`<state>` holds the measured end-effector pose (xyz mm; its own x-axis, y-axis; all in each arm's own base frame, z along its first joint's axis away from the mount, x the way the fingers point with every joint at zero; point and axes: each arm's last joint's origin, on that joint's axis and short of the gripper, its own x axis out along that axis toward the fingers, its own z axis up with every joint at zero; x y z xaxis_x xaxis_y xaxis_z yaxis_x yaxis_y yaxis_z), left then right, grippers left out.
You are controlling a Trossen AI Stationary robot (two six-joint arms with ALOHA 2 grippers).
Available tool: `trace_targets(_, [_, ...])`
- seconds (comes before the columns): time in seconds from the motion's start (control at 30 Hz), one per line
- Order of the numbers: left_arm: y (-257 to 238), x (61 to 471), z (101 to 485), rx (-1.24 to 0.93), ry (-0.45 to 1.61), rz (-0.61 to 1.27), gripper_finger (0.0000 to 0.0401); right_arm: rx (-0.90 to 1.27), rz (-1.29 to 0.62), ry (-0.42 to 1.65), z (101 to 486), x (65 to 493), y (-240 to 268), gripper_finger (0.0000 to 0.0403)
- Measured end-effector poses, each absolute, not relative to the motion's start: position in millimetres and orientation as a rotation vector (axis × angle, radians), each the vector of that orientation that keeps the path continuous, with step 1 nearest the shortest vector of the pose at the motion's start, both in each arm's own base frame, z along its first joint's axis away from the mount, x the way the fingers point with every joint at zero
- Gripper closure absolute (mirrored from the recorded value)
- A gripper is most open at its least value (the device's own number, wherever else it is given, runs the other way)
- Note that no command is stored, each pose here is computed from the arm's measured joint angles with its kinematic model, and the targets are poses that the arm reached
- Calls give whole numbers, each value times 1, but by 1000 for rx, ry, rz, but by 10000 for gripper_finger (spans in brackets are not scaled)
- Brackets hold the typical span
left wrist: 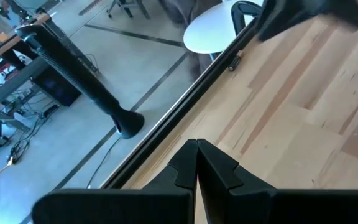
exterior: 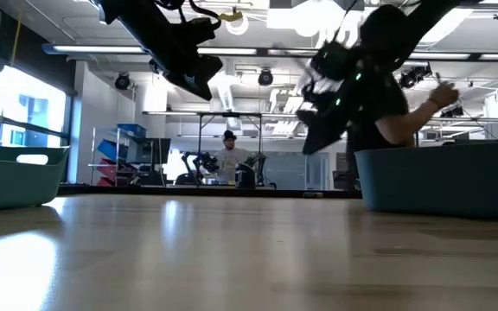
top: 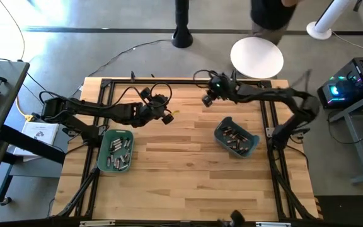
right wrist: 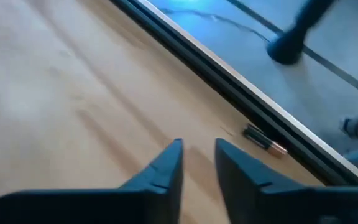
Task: Sort batteries
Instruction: Put the black battery into the blue bin
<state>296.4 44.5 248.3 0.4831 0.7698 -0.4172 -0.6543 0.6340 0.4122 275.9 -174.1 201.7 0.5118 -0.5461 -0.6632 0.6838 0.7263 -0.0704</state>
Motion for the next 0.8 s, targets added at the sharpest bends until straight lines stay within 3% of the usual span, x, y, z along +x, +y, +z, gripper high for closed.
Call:
trace_targets(0.1, [44,296,248,208,614,874,398,254,-830,775,180,280,-196,379])
trace_targets(0.17, [44,296,248,208,614,874,398,275,-856,800,167,281,-207,395])
trace_targets(0.53, [44,296,248,208,614,874,398,342,-914,792,142,279,-250,401])
trace_targets(0.8, [44,297,248,207,614,869,398,378,-905,872,125,276,-253,402])
